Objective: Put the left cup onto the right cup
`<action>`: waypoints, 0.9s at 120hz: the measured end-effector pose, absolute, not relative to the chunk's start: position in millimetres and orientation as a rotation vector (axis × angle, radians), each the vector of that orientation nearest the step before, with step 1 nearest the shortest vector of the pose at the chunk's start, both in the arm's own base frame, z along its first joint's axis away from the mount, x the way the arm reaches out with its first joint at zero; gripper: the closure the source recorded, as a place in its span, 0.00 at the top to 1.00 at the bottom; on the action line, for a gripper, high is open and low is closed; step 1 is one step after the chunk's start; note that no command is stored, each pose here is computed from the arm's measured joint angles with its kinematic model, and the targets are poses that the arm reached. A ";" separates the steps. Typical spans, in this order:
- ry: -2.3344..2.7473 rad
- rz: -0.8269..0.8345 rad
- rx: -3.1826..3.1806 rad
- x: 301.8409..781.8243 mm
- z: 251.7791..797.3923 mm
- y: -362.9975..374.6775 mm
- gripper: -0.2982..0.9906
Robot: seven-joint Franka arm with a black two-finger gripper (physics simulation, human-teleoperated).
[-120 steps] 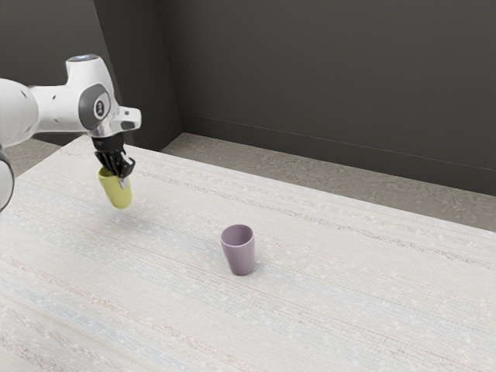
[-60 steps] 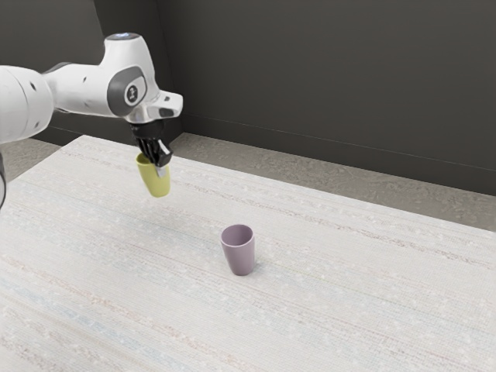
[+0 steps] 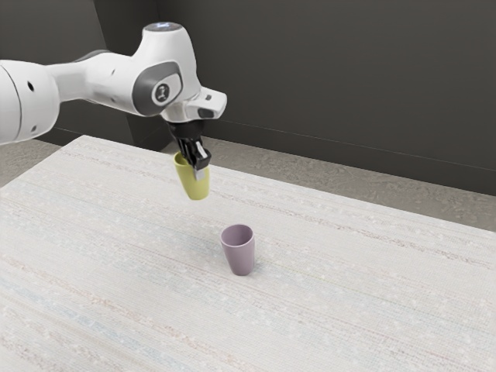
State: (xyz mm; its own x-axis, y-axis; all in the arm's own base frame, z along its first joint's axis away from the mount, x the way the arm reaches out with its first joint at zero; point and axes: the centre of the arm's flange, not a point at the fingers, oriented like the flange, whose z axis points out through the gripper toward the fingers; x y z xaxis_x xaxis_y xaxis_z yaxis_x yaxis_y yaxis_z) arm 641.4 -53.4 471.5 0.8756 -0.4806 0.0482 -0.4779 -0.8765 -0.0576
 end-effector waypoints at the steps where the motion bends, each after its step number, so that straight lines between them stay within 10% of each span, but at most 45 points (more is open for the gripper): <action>1: 0.770 -0.095 -2.998 641.1 471.7 -55.2 0.16; 108: 0.801 -0.044 -2.959 615.0 451.1 -156.5 0.16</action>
